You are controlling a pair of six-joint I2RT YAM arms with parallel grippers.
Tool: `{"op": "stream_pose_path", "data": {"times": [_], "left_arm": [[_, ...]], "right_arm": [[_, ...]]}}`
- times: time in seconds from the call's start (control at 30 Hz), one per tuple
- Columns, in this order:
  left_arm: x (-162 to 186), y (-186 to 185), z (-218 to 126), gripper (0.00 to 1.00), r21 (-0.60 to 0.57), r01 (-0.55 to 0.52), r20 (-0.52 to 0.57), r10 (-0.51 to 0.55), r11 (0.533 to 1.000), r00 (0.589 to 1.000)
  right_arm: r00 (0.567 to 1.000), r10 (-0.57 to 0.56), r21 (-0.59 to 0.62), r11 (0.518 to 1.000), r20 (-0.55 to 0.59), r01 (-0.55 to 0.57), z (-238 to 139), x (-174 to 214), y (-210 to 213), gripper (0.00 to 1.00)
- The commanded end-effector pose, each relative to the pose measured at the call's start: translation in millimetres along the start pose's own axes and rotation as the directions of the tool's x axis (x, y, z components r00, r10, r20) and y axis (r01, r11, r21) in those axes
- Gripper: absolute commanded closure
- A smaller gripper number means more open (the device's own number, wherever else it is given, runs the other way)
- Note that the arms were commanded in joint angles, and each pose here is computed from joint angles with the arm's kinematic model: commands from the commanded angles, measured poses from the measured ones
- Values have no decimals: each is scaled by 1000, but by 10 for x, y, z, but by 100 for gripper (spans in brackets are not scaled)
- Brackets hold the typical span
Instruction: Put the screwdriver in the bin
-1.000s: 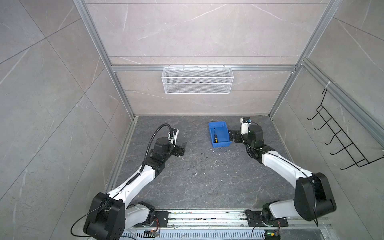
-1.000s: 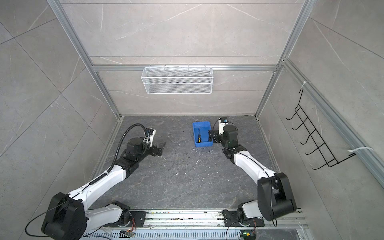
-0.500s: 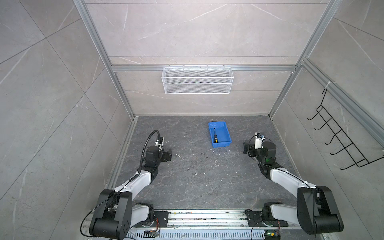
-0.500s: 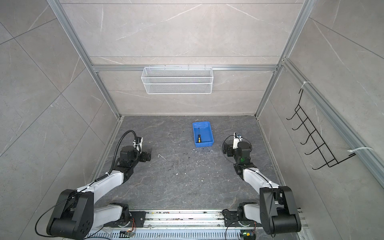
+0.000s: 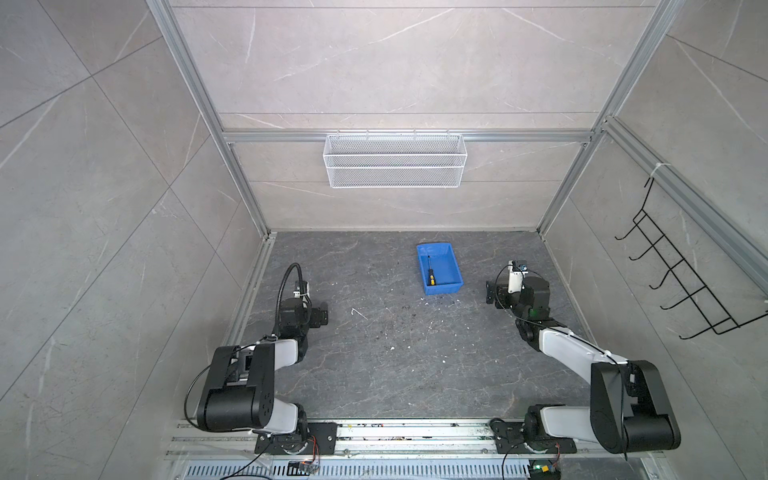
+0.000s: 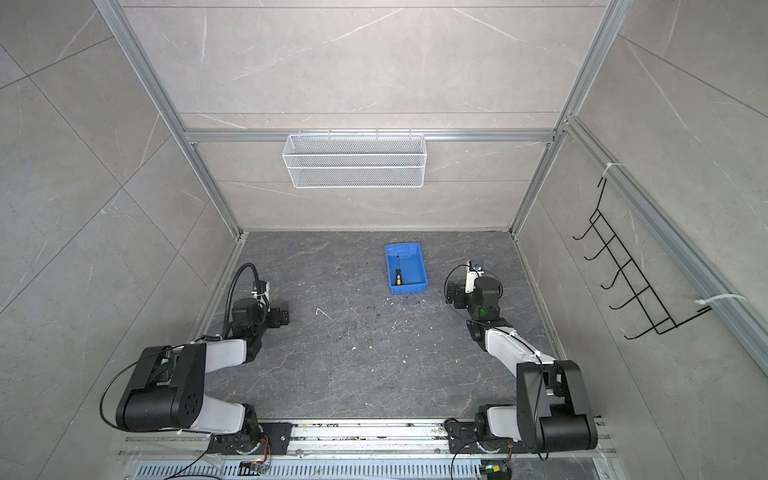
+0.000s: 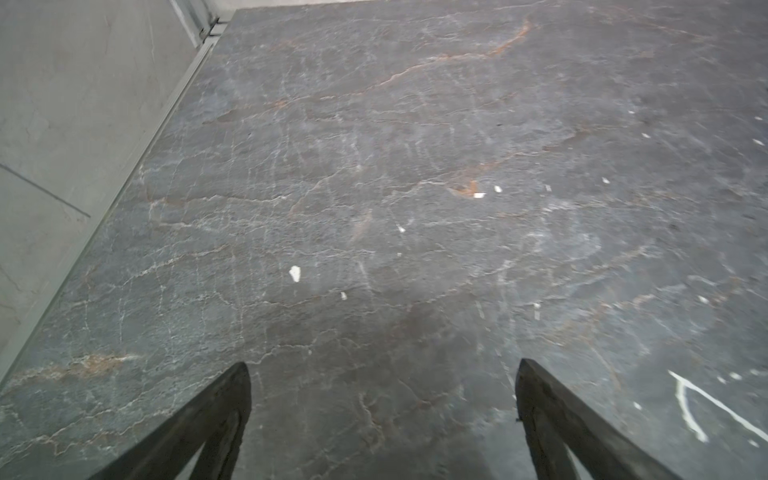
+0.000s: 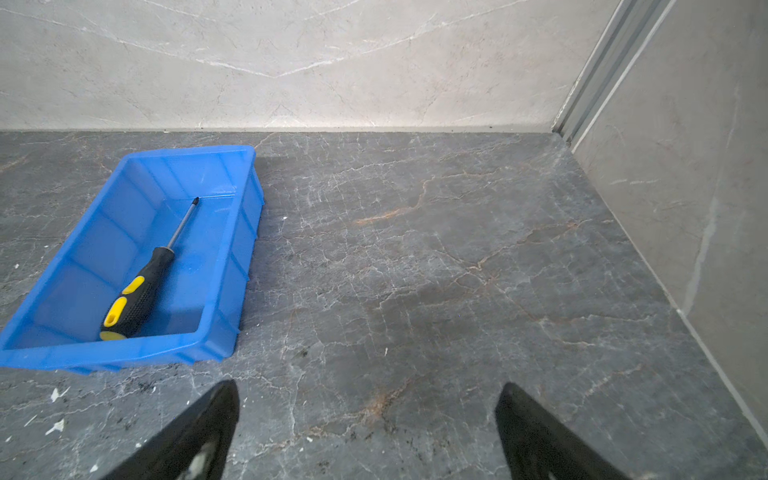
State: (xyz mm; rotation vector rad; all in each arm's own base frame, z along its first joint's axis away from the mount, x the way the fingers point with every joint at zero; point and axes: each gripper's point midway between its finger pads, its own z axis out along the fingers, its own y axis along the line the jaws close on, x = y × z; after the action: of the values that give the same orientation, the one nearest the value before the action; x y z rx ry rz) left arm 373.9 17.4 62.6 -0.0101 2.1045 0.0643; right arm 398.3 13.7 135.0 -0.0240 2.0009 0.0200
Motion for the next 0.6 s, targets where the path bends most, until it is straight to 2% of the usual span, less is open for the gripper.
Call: {"op": "stream_pose_path", "data": {"times": [0.0,0.2,0.27,0.57], "left_arm": [[-269,59,-6,0,13,59,150,-61,998,987],[-251,61,-6,0,10,59,136,-59,998,989],[-250,61,-9,0,10,59,133,-60,998,989],[-240,73,-9,0,4,60,131,-60,998,990]], "right_arm": [[1000,25,-35,999,18,-24,18,219,54,1],[994,16,-65,998,105,-9,81,411,102,1],[997,10,-64,998,74,-5,75,436,100,1],[997,3,-65,998,83,2,85,421,111,1]]}}
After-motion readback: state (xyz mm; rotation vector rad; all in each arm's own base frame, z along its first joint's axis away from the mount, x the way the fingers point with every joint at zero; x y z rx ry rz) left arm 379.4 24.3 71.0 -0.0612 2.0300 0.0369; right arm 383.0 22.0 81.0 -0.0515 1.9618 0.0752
